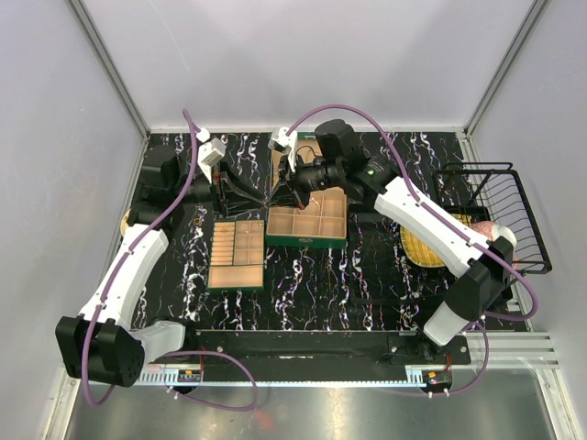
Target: Organize the mixed jewelry
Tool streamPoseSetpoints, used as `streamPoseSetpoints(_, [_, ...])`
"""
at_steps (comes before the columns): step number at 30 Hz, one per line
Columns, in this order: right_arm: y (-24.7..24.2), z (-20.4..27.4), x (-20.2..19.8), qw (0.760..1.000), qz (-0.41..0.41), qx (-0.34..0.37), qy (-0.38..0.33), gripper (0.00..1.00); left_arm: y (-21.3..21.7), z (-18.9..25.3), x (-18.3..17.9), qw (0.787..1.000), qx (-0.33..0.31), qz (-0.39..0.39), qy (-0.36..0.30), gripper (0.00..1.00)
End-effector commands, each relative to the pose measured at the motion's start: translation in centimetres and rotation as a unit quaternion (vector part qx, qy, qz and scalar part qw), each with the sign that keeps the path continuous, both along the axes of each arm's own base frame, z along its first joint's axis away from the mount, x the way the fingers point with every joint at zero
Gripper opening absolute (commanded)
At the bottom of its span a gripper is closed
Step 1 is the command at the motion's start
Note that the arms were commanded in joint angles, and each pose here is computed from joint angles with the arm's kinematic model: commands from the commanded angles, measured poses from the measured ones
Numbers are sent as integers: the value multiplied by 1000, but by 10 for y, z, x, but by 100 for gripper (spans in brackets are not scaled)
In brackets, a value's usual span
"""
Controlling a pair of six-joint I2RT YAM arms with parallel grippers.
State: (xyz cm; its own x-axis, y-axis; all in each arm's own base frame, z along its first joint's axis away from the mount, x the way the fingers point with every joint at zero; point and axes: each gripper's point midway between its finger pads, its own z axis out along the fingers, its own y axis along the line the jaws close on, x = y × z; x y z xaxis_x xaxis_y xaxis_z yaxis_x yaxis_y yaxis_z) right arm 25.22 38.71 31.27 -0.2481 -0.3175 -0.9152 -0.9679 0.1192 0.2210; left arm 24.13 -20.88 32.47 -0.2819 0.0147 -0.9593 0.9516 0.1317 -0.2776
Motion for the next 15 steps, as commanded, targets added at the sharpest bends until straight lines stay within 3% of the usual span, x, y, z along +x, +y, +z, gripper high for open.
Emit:
streamPoseSetpoints(1, [5, 27, -5, 999, 16, 30, -21, 0, -1, 6, -2, 999, -4, -15, -29, 34])
streamPoseSetpoints(15, [5, 28, -4, 999, 13, 30, -21, 0, -4, 0, -2, 1000, -3, -19, -20, 30])
